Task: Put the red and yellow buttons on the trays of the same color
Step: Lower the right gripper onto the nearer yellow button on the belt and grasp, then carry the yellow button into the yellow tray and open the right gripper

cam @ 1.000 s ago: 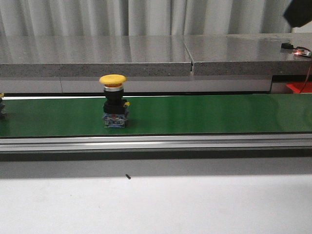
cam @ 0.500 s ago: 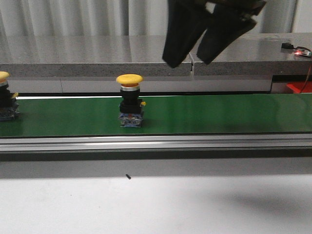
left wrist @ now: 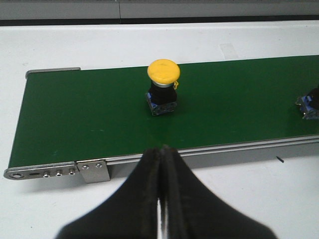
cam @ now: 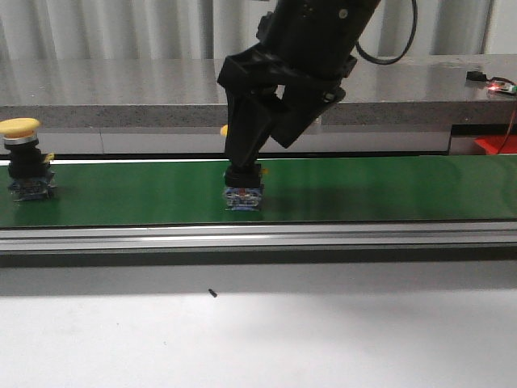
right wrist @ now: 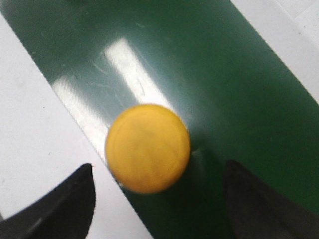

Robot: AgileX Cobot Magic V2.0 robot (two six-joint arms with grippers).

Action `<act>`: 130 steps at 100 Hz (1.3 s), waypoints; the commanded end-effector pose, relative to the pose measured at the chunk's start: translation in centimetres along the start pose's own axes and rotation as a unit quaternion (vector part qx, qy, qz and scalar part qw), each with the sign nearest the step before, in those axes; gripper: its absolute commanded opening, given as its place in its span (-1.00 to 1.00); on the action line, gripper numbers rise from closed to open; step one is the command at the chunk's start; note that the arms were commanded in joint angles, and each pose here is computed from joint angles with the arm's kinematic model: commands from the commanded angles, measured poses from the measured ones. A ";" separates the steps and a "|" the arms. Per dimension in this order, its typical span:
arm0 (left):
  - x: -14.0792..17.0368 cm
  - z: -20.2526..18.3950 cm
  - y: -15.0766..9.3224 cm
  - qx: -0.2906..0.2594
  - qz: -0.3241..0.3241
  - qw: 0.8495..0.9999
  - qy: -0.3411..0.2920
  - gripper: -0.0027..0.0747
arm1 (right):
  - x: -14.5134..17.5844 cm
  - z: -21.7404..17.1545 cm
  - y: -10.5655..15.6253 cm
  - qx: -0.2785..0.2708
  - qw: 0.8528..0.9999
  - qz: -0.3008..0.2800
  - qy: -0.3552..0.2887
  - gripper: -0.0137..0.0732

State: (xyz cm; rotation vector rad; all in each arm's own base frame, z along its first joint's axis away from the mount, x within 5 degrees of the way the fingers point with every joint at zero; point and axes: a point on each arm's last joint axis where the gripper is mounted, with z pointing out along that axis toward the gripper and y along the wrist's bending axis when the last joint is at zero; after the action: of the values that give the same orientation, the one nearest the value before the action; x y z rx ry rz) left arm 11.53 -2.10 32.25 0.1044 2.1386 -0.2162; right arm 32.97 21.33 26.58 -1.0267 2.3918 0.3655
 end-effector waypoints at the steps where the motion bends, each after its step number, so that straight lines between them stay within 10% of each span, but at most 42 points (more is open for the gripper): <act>1: -1.3 -0.5 -0.2 0.005 -0.002 0.999 -0.043 -0.98 | -2.0 -2.5 0.0 0.020 0.997 -0.007 -0.079 0.37; 33: -1.3 -0.5 -0.2 0.005 -0.002 0.999 -0.043 -0.98 | -2.3 -3.0 -0.1 0.027 0.995 -0.008 -0.094 -0.41; 88: -1.3 -0.5 -0.2 0.005 -0.002 0.999 -0.043 -0.98 | 3.5 -12.6 -6.3 0.129 0.976 0.092 -0.147 -0.42; 130: -1.3 -0.5 -0.2 0.005 -0.002 0.999 -0.043 -0.98 | 11.0 -18.4 -11.5 0.237 0.935 0.218 -0.149 -0.42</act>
State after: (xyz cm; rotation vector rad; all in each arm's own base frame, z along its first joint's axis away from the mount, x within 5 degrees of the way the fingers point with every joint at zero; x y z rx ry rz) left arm 11.53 -2.10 32.25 0.1044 2.1386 -0.2162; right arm 29.61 0.44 33.19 -0.2773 2.3419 0.1073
